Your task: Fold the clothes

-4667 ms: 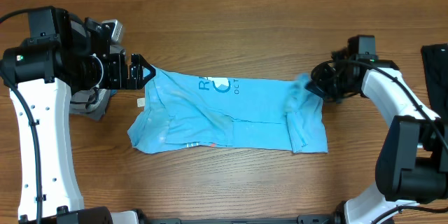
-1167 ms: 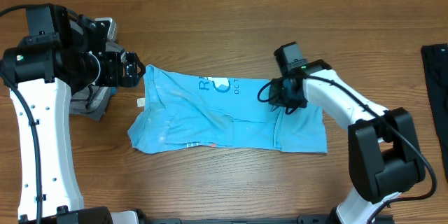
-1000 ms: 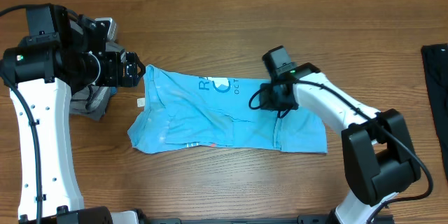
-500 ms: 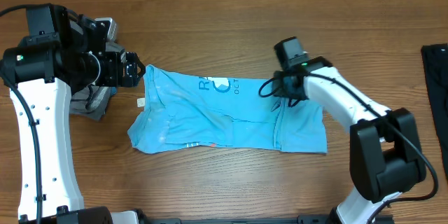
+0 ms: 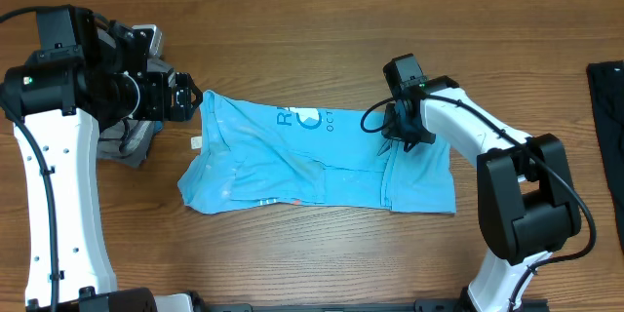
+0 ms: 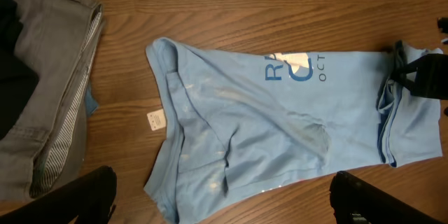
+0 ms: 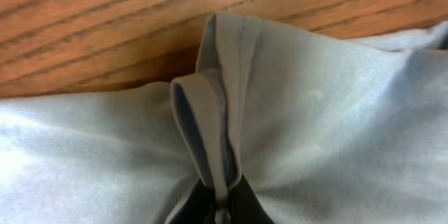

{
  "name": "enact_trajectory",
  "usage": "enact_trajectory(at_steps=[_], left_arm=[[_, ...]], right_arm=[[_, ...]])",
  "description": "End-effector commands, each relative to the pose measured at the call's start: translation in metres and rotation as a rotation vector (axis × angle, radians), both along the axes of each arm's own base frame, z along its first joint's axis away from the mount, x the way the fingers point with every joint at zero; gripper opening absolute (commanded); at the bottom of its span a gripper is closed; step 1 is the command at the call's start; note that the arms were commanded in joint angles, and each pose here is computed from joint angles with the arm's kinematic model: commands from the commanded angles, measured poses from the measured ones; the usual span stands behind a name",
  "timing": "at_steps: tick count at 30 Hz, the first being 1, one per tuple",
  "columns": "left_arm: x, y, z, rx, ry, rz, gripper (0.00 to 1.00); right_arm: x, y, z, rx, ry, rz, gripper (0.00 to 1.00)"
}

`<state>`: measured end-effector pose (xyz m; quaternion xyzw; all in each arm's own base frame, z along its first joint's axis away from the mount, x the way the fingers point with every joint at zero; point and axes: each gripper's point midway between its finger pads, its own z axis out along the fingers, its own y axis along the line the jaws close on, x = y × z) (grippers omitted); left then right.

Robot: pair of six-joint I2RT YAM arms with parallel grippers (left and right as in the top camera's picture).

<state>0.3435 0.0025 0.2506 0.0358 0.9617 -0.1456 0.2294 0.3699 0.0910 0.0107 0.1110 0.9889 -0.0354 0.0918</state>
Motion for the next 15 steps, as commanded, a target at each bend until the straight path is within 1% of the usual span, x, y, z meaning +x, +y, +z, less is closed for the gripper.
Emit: enact_trajectory(at_steps=[1,5,12,15], left_arm=[[0.002,-0.001,0.003,0.006,-0.011,-0.008,1.00],[0.002,-0.001,0.003,0.006,-0.011,-0.009,1.00],[0.002,-0.001,0.003,0.006,-0.011,-0.008,1.00],[0.002,-0.001,0.003,0.006,-0.011,-0.009,1.00]], right_arm=[[0.018,0.003,0.032,-0.003,-0.078,0.006,0.04],[0.022,0.012,0.050,0.007,-0.100,0.022,0.04],[0.012,0.027,0.046,0.078,-0.058,0.042,0.04],[0.008,0.037,0.046,0.089,-0.052,0.066,0.06]])
